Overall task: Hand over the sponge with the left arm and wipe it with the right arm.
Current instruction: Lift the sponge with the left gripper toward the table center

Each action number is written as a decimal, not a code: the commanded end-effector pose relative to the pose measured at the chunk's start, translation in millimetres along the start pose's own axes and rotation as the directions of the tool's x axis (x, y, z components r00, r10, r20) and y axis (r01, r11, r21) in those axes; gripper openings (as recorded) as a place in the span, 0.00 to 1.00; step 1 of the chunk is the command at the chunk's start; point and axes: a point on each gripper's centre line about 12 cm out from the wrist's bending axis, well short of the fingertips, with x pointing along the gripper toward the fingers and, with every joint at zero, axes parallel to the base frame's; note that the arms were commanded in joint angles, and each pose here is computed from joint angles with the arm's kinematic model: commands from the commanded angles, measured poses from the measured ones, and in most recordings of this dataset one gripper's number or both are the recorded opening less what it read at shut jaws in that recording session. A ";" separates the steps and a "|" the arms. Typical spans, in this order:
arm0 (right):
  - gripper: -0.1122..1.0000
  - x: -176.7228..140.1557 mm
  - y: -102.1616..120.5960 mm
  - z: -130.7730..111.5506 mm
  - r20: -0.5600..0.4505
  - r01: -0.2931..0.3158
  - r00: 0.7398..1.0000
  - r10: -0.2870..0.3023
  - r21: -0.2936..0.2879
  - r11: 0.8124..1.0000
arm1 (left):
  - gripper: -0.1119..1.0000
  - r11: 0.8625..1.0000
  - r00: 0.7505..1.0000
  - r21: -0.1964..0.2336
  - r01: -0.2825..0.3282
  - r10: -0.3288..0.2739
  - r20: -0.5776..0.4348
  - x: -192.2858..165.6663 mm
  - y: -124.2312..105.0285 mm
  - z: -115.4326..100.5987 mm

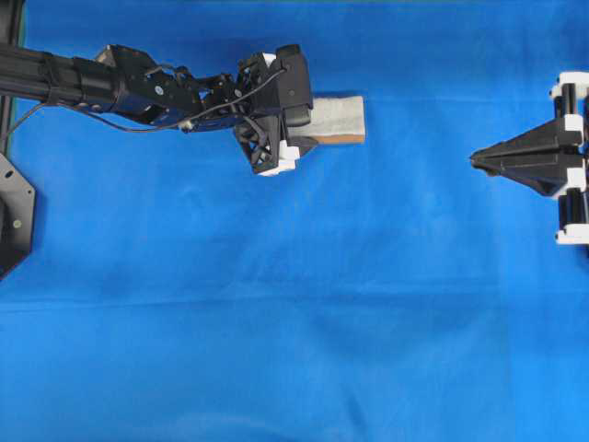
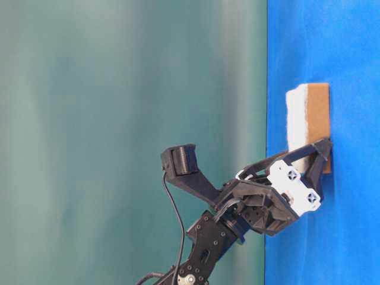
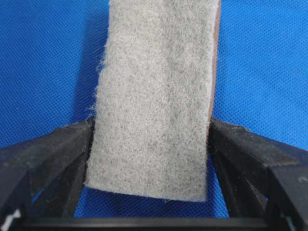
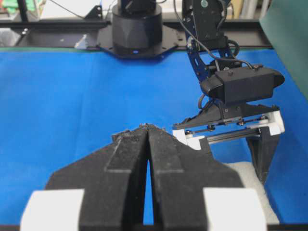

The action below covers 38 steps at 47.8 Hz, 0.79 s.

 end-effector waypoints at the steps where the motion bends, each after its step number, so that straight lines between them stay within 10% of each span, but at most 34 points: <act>1: 0.10 1.5 -0.4 4.5 0.011 0.002 1.000 -0.002 0.003 1.000 | 0.95 1.000 1.000 -0.001 -0.005 0.005 0.015 -2.1 3.2 8.0; 7: 0.10 2.1 -0.4 3.9 0.005 0.002 1.000 -0.002 0.003 1.000 | 0.88 1.000 1.000 -0.007 0.000 0.000 -0.016 -6.2 5.0 10.3; 18: 0.10 2.8 -0.4 1.8 -0.006 0.002 1.000 -0.002 0.002 1.000 | 0.45 1.000 0.999 0.001 0.016 -0.016 -0.040 -23.0 1.4 19.4; 38: 0.10 4.6 -3.0 0.2 -0.015 0.014 1.000 -0.014 -0.008 1.000 | 0.44 0.991 0.992 0.053 0.124 -0.126 0.028 -90.7 -51.5 75.4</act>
